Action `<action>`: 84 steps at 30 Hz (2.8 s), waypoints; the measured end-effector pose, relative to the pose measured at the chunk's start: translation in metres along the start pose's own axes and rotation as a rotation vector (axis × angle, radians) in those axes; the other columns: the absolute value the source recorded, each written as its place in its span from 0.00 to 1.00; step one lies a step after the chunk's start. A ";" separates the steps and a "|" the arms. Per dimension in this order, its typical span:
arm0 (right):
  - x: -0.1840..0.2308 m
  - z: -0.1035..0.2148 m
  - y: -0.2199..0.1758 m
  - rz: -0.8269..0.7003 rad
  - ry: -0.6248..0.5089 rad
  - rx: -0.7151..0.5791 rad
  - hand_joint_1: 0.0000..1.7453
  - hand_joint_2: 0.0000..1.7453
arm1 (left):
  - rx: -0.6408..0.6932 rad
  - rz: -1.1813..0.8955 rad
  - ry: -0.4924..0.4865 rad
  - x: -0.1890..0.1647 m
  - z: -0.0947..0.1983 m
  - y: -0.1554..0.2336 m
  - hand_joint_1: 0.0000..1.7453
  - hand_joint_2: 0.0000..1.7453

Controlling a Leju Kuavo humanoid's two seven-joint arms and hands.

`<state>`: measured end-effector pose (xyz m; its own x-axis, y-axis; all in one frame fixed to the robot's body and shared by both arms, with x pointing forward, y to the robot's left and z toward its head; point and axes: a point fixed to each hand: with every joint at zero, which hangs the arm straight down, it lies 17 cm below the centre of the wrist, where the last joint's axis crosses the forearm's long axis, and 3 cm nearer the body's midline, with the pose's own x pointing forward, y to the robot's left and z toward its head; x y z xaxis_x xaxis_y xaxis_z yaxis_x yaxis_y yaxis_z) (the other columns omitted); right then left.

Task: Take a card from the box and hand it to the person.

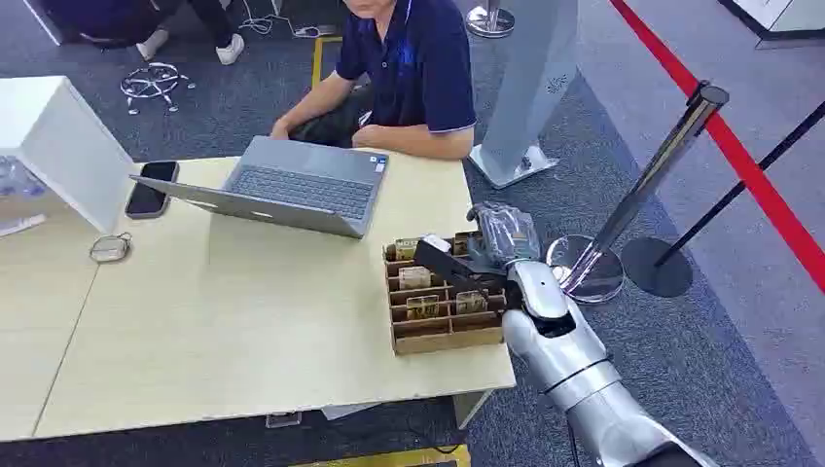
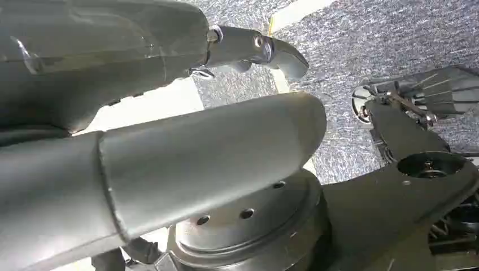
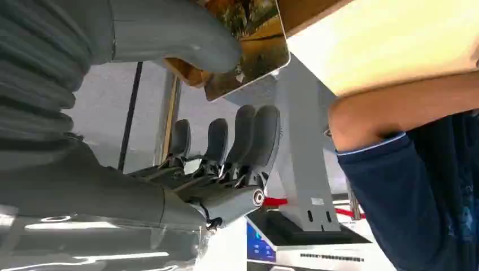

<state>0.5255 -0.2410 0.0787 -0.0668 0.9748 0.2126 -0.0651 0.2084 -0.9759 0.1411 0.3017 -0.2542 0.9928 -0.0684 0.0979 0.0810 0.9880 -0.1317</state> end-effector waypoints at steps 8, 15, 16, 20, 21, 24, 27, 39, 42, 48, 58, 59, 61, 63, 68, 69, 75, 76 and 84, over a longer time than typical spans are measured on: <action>-0.001 -0.001 0.005 0.002 -0.004 0.006 0.54 1.00 | 0.000 0.000 0.000 0.000 0.000 0.000 0.00 0.00; -0.002 -0.002 0.006 -0.005 -0.011 -0.003 0.56 1.00 | 0.000 0.000 -0.003 0.001 0.000 0.000 0.00 0.00; -0.001 -0.002 0.006 -0.005 -0.011 -0.003 0.56 1.00 | 0.000 0.000 -0.003 0.001 0.000 0.000 0.00 0.00; 0.000 -0.004 0.007 -0.012 -0.011 -0.001 0.57 1.00 | 0.000 0.000 -0.003 0.001 0.000 0.000 0.00 0.00; 0.000 -0.004 0.007 -0.015 -0.010 -0.002 0.61 1.00 | 0.000 0.000 -0.003 0.001 0.000 0.000 0.00 0.00; 0.000 -0.004 0.009 -0.019 -0.012 0.000 0.70 1.00 | 0.000 0.000 -0.003 0.001 0.000 0.000 0.00 0.00; 0.002 -0.005 0.011 -0.032 -0.013 0.002 0.76 1.00 | 0.000 0.002 -0.003 0.001 0.000 0.000 0.00 0.00; 0.030 -0.020 0.015 -0.042 0.079 0.064 0.79 1.00 | 0.002 0.005 -0.005 0.004 0.002 0.005 0.00 0.00; 0.046 -0.020 0.018 -0.049 0.071 0.084 0.80 1.00 | 0.006 0.005 -0.007 0.006 0.003 0.009 0.00 0.00; 0.062 -0.021 0.019 -0.065 0.044 0.087 0.80 1.00 | 0.012 0.007 -0.006 0.006 0.003 0.012 0.00 0.00; 0.074 -0.022 0.017 -0.096 0.018 0.090 0.81 1.00 | 0.017 0.010 -0.006 0.005 0.004 0.016 0.00 0.00; 0.075 -0.022 0.017 -0.098 0.017 0.092 0.81 1.00 | 0.017 0.010 -0.006 0.005 0.004 0.016 0.00 0.00; 0.076 -0.022 0.017 -0.099 0.015 0.092 0.81 1.00 | 0.017 0.010 -0.006 0.005 0.004 0.016 0.00 0.00; 0.077 -0.022 0.015 -0.099 0.012 0.092 0.81 1.00 | 0.017 0.011 -0.009 0.005 0.004 0.016 0.00 0.00; 0.082 -0.024 0.004 -0.105 0.000 0.074 0.83 1.00 | 0.016 0.018 -0.010 0.004 0.004 0.016 0.00 0.00; 0.084 -0.025 0.001 -0.106 -0.004 0.067 0.83 1.00 | 0.017 0.019 -0.010 0.003 0.004 0.016 0.00 0.00; 0.091 -0.028 -0.027 -0.114 -0.031 0.010 0.83 1.00 | 0.019 0.023 -0.007 -0.001 0.003 0.016 0.00 0.00; 0.092 -0.028 -0.033 -0.114 -0.036 -0.004 0.82 1.00 | 0.019 0.023 -0.007 -0.001 0.003 0.016 0.00 0.00; 0.096 -0.029 -0.086 -0.108 -0.076 -0.136 0.81 1.00 | 0.018 0.024 -0.002 -0.005 0.002 0.016 0.00 0.00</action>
<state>0.5539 -0.1627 0.1817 -0.1421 0.9384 0.3149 0.0590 0.3256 -0.9437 0.1378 0.3179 -0.2546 0.9943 -0.0444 0.0965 0.0556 0.9917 -0.1159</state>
